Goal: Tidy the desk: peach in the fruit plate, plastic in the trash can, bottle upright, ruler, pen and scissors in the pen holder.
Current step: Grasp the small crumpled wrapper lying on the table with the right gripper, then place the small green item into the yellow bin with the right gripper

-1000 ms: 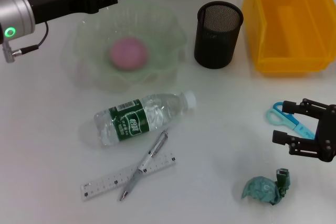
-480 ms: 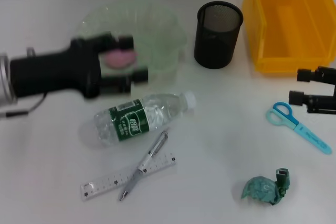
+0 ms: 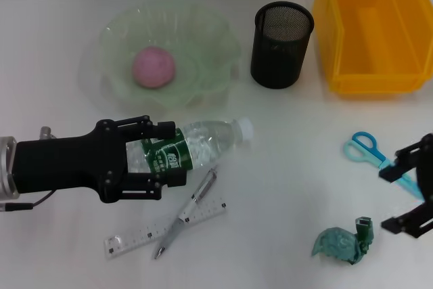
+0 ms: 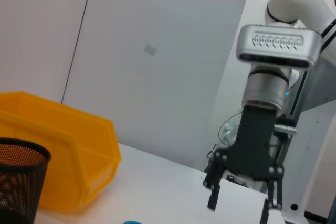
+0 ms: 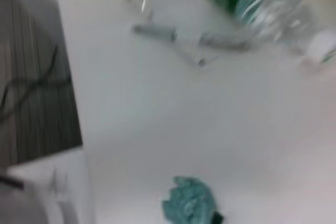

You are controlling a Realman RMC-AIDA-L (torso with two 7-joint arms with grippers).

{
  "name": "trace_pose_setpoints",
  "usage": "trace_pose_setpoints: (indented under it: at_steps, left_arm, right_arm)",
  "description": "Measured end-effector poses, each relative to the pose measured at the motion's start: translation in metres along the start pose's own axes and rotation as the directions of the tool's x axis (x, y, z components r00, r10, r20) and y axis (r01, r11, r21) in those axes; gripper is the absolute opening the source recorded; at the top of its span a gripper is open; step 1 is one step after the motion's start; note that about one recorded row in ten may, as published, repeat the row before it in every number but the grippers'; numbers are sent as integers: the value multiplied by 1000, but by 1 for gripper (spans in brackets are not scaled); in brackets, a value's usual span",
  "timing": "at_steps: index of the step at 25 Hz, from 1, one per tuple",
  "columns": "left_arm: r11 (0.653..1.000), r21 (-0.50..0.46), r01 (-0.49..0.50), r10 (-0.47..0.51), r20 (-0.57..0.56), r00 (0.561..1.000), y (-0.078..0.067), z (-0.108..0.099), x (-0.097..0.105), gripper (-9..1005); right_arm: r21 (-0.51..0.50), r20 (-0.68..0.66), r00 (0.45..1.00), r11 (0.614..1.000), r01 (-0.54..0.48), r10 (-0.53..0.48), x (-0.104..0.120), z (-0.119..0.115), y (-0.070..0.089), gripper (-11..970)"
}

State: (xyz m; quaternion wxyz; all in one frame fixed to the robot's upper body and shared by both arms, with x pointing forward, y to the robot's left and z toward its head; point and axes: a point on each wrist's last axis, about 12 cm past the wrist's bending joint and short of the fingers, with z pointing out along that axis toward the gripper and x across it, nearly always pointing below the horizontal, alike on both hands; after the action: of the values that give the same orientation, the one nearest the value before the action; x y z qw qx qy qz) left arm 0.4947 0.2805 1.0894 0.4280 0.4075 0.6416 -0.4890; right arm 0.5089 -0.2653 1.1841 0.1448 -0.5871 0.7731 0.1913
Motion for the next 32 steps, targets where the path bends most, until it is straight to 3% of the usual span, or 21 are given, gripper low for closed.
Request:
trace_pose_setpoints:
  at_steps: [1, 11, 21, 32]
  left_arm:
    - [1000, 0, 1, -1, 0, 1000, 0, 1, 0, 834]
    - [1000, -14, -10, 9, -13, 1000, 6, 8, -3, 834]
    - [999, -35, -12, 11, -44, 999, 11, 11, -2, 834]
    - [999, -51, -12, 9, -68, 998, 17, 17, -1, 833]
  right_arm:
    - [-16, -57, 998, 999, 38, -39, -12, 13, 3, 714]
    - [-82, -138, 980, 988, 133, -143, -32, 64, 8, 708]
    - [-110, -166, 974, 985, 135, -152, -36, 84, 6, 702]
    - [-107, -171, 977, 988, 113, -130, -35, 85, 3, 453]
